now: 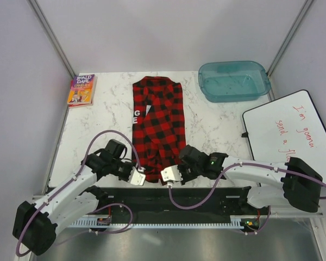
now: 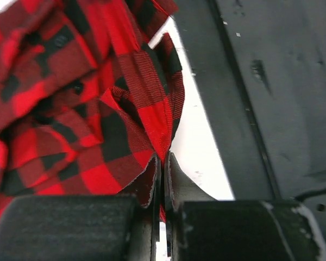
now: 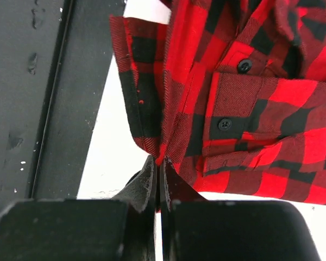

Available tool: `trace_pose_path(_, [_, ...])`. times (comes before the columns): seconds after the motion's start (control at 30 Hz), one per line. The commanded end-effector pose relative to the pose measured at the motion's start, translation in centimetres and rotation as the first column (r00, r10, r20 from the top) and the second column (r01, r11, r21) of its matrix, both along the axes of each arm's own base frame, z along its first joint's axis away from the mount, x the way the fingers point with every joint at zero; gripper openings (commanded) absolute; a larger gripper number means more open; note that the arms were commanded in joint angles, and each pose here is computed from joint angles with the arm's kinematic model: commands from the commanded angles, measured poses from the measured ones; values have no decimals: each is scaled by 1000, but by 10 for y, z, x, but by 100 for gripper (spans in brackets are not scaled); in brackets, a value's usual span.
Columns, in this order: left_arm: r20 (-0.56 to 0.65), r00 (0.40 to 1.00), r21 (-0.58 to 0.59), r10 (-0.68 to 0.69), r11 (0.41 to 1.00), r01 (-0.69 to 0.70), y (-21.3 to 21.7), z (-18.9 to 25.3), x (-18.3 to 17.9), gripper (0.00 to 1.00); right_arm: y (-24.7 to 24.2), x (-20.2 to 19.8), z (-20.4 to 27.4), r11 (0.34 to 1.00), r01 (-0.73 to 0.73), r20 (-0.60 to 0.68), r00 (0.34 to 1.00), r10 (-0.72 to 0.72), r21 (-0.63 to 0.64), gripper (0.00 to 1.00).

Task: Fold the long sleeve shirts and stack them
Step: Fold the shirt

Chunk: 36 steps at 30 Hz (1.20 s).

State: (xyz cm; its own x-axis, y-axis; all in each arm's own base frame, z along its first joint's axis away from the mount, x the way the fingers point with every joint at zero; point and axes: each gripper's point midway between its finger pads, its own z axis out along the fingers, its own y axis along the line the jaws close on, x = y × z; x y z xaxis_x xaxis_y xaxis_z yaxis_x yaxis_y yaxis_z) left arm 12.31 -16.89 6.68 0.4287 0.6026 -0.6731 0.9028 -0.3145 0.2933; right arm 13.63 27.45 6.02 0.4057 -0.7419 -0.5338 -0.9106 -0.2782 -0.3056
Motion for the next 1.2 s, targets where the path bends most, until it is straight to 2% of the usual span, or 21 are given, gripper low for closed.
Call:
trace_pose_path(0.0, [-99, 995, 18, 33, 999, -32, -4, 9, -1, 2, 4, 12, 11, 999, 50, -1, 999, -50, -12, 0])
trace_pose_path(0.2, [2, 999, -21, 46, 999, -46, -18, 35, 39, 2, 17, 52, 42, 994, 96, 35, 995, -98, 46, 0])
trace_pose_path(0.23, [29, 998, -39, 63, 997, -62, -19, 46, 51, 2, 21, 72, 60, 990, 119, 63, 990, -125, 81, 0])
trace_pose_path(0.3, [24, 997, -37, 69, 997, -68, -20, 48, 67, 2, 24, 90, 64, 990, 115, 58, 991, -119, 76, 0])
trace_pose_path(0.33, [49, 994, -49, 96, 994, -94, -19, 59, 85, 2, 27, 111, 83, 985, 134, 81, 986, -143, 107, 0])
trace_pose_path(0.4, [49, 993, -36, 112, 993, -110, -18, 54, 111, 2, 28, 128, 79, 990, 116, 82, 989, -122, 80, 0])
trace_pose_path(0.43, [81, 985, -56, 155, 987, -151, -14, 67, 137, 2, 27, 150, 90, 986, 133, 109, 983, -144, 102, 0])
trace_pose_path(0.5, [104, 974, -73, 202, 978, -195, -15, 85, 175, 2, 22, 179, 77, 987, 144, 113, 982, -151, 72, 0])
trace_pose_path(0.53, [57, 971, -48, 233, 972, -230, -10, 71, 193, 2, 27, 197, 90, 985, 144, 141, 978, -156, 96, 0])
trace_pose_path(0.57, [49, 967, -45, 248, 968, -246, -9, 70, 207, 2, 27, 210, 76, 986, 151, 125, 979, -159, 74, 0])
trace_pose_path(0.6, [81, 961, -61, 265, 963, -261, -10, 85, 229, 2, 23, 226, 76, 984, 159, 134, 977, -168, 75, 0])
trace_pose_path(0.63, [44, 959, -36, 279, 960, -277, -10, 68, 242, 2, 28, 244, 88, 982, 159, 160, 972, -174, 103, 0])
trace_pose_path(0.7, [71, 950, -34, 303, 953, -301, -10, 74, 269, 2, 27, 268, 65, 984, 164, 148, 974, -174, 75, 0])
trace_pose_path(0.73, [37, 949, -8, 312, 950, -312, -10, 56, 278, 2, 32, 284, 75, 982, 164, 174, 968, -179, 98, 0])
trace_pose_path(0.8, [50, 941, 12, 334, 942, -335, -8, 51, 296, 2, 31, 305, 52, 979, 188, 152, 968, -198, 76, 0])
trace_pose_path(0.83, [48, 939, 21, 341, 939, -342, -8, 46, 301, 2, 35, 316, 60, 977, 190, 169, 964, -205, 98, 0])
trace_pose_path(0.93, [29, 936, 56, 350, 935, -351, -6, 26, 309, 4, 33, 330, 44, 978, 193, 163, 965, -204, 82, 0])
trace_pose_path(1.1, [9, 920, 104, 392, 914, -391, 2, 8, 315, 13, 27, 320, 27, 980, 191, 119, 973, -197, 64, 1])
trace_pose_path(1.13, [3, 918, 109, 397, 912, -395, 2, 7, 314, 15, 27, 318, 25, 979, 194, 112, 973, -200, 62, 3])
trace_pose_path(1.17, [-5, 913, 113, 409, 907, -406, 2, 6, 314, 21, 25, 318, 25, 976, 212, 107, 970, -217, 59, 14])
